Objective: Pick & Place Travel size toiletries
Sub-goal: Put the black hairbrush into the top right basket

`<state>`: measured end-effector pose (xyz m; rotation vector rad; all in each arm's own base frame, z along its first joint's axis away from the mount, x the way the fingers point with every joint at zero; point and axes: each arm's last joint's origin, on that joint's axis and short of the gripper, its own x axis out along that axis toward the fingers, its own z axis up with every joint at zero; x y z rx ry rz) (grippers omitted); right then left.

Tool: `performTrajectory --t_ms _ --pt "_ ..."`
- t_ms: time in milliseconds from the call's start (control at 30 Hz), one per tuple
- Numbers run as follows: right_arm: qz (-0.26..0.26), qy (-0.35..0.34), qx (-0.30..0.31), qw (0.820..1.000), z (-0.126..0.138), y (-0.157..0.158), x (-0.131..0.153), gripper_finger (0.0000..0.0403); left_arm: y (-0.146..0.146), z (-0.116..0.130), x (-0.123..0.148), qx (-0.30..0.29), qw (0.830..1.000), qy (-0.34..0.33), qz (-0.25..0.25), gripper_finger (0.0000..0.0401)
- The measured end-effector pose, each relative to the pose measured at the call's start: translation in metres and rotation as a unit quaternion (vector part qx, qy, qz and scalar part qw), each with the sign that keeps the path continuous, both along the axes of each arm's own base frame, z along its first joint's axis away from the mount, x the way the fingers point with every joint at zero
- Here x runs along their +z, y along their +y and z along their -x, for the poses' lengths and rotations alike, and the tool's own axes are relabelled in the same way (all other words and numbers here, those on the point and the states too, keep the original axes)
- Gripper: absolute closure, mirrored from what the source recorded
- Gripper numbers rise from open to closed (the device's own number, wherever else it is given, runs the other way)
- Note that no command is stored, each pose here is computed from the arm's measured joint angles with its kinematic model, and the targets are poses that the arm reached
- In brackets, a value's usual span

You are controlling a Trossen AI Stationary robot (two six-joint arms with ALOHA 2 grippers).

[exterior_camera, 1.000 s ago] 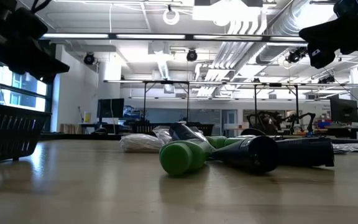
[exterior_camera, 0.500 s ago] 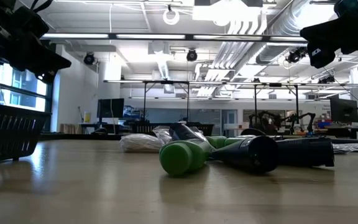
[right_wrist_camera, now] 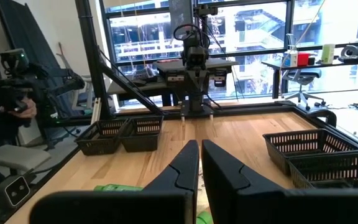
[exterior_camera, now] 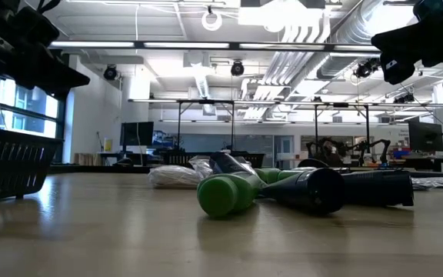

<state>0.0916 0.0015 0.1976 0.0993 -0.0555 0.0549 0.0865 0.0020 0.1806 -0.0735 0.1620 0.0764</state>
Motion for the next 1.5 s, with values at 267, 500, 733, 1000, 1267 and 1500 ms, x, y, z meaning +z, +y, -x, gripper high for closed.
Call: performTrajectory --t_ms 267,500,733,1000,1267,1500 --pt "0.000 0.000 0.000 1.000 0.000 0.000 0.000 0.0389 0.001 0.000 0.001 0.014 1.000 -0.002 -0.018 0.0401" --pt "-0.013 -0.013 -0.007 1.000 0.000 0.000 0.003 0.0390 0.001 0.000 0.001 0.014 1.000 -0.002 -0.018 0.0401" --pt "-0.037 -0.022 -0.085 0.995 -0.001 -0.005 0.004 0.0399 0.001 0.000 0.001 0.014 1.000 -0.002 -0.018 0.0401" --pt "-0.039 -0.007 -0.132 0.991 -0.014 -0.008 0.004 0.0400 0.002 0.000 0.001 0.024 1.000 -0.002 -0.019 0.0401" --pt "-0.056 0.054 -0.190 0.979 -0.029 -0.011 0.020 0.0400 0.002 0.000 0.001 0.035 0.999 -0.001 -0.021 0.0401" --pt "-0.074 0.146 -0.242 0.956 -0.051 -0.013 0.044 0.0400 0.002 0.000 0.001 0.036 0.999 -0.001 -0.021 0.0401"
